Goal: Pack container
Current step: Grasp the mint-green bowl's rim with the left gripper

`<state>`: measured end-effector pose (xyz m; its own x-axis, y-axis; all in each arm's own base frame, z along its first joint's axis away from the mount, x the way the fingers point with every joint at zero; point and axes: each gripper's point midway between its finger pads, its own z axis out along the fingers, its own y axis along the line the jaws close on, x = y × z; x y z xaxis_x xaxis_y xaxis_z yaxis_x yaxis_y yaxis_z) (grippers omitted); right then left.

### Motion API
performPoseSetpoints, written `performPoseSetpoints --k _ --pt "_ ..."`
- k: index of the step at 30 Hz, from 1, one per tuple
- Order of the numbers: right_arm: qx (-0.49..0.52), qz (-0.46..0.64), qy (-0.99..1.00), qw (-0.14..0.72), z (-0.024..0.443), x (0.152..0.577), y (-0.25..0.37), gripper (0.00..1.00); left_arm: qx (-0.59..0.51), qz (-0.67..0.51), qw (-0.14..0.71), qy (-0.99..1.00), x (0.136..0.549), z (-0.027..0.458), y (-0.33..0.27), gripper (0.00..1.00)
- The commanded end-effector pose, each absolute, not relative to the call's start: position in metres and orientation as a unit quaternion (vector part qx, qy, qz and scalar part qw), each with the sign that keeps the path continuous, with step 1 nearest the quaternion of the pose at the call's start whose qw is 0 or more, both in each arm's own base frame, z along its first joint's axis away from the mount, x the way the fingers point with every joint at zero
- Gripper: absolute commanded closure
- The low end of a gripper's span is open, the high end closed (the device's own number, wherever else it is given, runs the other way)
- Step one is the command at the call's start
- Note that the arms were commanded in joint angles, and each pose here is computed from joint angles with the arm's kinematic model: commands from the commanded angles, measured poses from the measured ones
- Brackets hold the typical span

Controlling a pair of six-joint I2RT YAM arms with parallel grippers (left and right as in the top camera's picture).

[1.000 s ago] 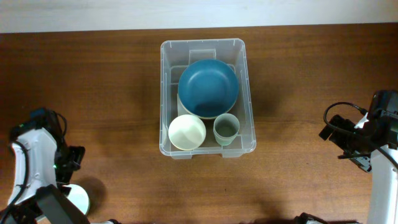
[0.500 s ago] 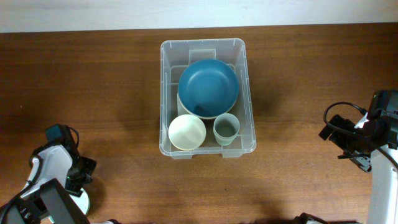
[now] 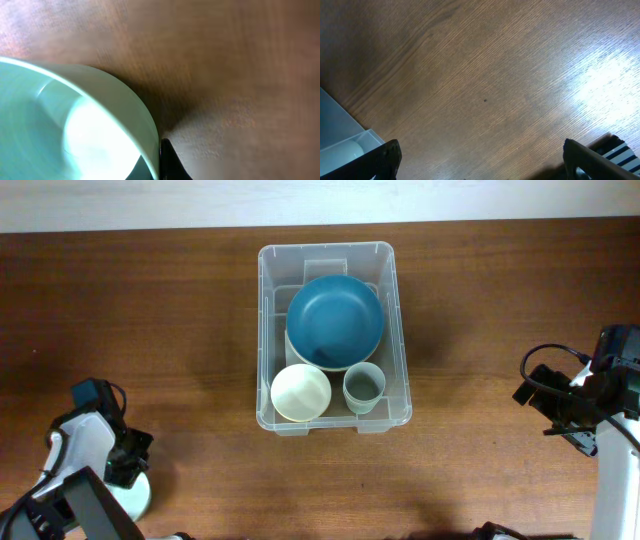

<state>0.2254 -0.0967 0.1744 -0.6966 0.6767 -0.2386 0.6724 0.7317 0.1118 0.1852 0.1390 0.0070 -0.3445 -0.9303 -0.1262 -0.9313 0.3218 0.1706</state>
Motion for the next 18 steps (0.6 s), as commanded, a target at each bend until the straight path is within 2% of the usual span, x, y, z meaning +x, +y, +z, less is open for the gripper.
performPoseSetpoints --k 1,5,9,15,18 --pt "0.366 0.01 0.921 0.135 0.174 0.226 -0.098 0.01 -0.532 0.068 0.05 0.842 0.225 0.037 0.14 0.99" --pt "0.366 0.01 0.921 0.135 0.174 0.226 -0.098 0.01 -0.49 0.059 0.101 0.864 0.261 0.091 0.129 0.99" --pt "0.366 0.01 0.921 0.134 0.174 0.226 -0.097 0.01 -0.393 0.044 0.18 0.901 0.305 0.16 0.093 0.99" --pt "0.366 0.01 0.921 0.134 0.174 0.226 -0.097 0.01 -0.226 -0.014 0.267 0.937 0.341 0.25 -0.014 0.99" --pt "0.366 0.01 0.921 0.135 0.174 0.226 -0.098 0.01 -0.08 -0.05 0.304 0.948 0.34 0.277 -0.096 0.99"
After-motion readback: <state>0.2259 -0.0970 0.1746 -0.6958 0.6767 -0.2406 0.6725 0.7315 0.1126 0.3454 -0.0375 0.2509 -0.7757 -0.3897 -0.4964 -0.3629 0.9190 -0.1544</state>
